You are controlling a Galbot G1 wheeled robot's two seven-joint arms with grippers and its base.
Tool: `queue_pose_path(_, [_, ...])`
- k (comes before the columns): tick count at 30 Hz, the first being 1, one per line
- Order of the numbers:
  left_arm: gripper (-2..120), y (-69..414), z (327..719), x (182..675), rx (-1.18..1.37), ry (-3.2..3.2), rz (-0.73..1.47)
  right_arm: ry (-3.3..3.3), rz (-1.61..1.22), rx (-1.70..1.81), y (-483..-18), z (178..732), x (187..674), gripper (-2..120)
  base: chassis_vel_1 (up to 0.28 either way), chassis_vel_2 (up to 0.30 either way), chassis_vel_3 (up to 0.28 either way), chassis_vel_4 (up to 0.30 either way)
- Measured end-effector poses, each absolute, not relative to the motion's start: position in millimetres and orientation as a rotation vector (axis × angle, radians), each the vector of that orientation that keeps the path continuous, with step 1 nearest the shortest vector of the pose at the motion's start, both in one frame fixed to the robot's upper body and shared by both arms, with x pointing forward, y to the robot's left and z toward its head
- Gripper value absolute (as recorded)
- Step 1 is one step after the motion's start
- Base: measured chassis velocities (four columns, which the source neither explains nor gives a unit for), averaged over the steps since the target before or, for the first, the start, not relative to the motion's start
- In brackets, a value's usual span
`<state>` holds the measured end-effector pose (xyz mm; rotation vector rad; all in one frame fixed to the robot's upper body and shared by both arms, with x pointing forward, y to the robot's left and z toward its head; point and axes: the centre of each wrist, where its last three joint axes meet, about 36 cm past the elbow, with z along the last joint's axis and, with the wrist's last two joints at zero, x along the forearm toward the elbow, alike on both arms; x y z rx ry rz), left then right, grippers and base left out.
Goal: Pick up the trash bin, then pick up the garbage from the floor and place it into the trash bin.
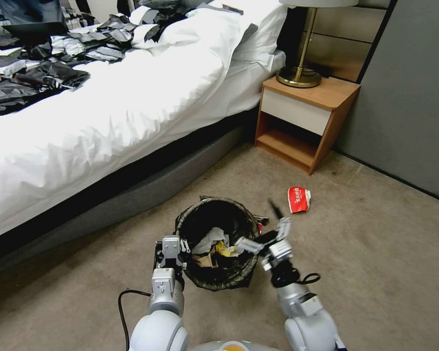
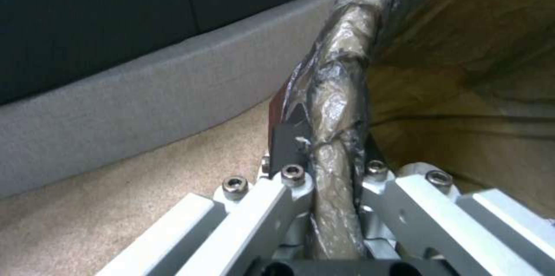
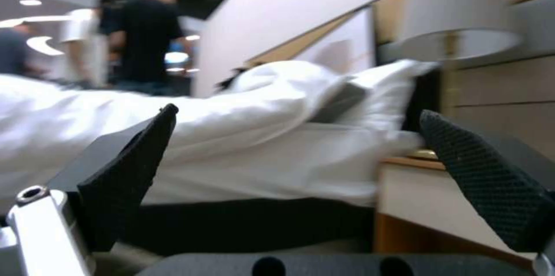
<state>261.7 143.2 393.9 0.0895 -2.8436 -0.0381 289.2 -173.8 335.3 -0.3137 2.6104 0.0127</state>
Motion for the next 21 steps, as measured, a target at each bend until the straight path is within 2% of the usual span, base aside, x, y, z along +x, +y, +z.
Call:
queue_pose_path(10, [0, 147, 394, 263, 0.103, -2.844, -0.039, 2.701, 0.038, -0.028, -207, 305, 262, 100, 0.0, 0.0, 0.0, 0.0])
queue_pose_path(21, [0, 147, 395, 263, 0.107, -2.848, -0.033, 2.753, 0.021, 0.006, -215, 289, 249, 100, 0.0, 0.0, 0.0, 0.0])
